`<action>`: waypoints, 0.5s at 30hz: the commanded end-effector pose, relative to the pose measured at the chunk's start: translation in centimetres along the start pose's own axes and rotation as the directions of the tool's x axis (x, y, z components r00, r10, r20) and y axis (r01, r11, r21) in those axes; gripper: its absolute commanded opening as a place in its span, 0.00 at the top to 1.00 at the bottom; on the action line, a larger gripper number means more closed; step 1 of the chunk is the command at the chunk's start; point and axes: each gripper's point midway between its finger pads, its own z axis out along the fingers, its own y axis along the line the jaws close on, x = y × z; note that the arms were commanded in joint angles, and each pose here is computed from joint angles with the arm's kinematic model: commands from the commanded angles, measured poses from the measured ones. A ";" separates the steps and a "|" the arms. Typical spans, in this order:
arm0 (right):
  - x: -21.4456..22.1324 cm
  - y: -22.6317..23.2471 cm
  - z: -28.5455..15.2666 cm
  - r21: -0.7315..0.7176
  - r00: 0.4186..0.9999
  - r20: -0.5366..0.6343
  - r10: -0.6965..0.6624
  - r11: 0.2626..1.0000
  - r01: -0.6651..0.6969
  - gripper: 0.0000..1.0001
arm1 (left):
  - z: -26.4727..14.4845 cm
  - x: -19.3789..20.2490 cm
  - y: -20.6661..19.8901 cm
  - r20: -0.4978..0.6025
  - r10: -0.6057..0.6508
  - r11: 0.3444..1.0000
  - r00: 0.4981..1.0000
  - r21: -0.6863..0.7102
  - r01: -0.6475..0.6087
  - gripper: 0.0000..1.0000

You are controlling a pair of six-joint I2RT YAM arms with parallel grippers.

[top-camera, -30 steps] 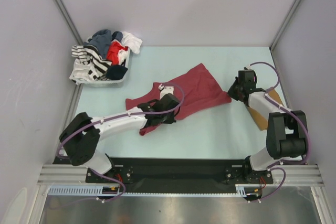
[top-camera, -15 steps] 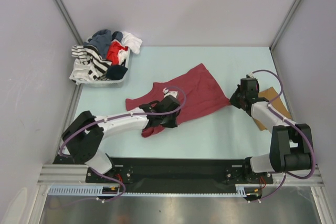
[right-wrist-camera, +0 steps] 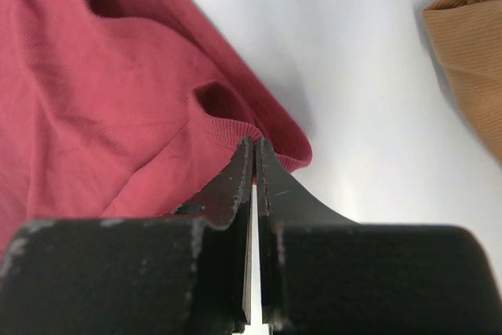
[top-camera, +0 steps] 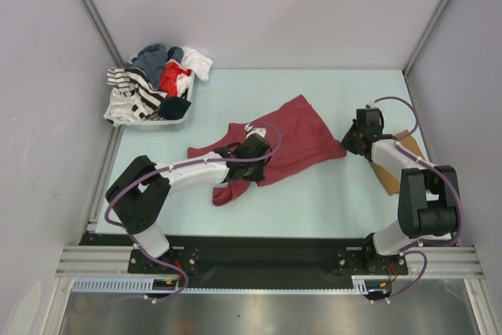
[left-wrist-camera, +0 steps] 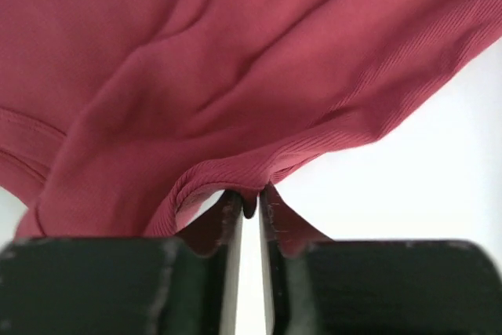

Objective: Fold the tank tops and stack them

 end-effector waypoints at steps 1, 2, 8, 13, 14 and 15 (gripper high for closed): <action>-1.4 -0.2 0.8 0.024 1.000 0.023 0.018 1.000 -0.019 1.00 | 0.2 -1.2 -0.5 0.033 0.004 0.999 0.999 0.049 -0.006 0.80; -1.5 -0.3 1.0 0.024 0.999 0.026 0.023 0.999 -0.024 1.00 | 0.3 -0.9 -0.7 0.023 0.005 0.998 1.000 0.069 -0.007 0.75; -1.0 -0.5 2.7 0.022 0.999 -0.012 0.041 0.999 -0.041 1.00 | 1.1 0.2 -1.3 -0.008 0.044 0.991 0.999 0.129 -0.043 0.64; -0.7 -0.8 3.1 0.028 0.999 -0.024 0.046 0.999 -0.045 1.00 | 1.4 0.7 -1.6 -0.022 0.049 0.988 0.999 0.147 -0.045 0.60; -0.7 -0.8 3.1 0.027 0.999 -0.023 0.047 0.999 -0.046 1.00 | 1.4 0.9 -1.6 -0.028 0.050 0.988 0.998 0.151 -0.045 0.60; -0.7 -0.7 3.1 0.025 0.999 -0.023 0.047 0.999 -0.047 1.00 | 1.5 0.9 -1.7 -0.029 0.047 0.988 0.998 0.152 -0.042 0.60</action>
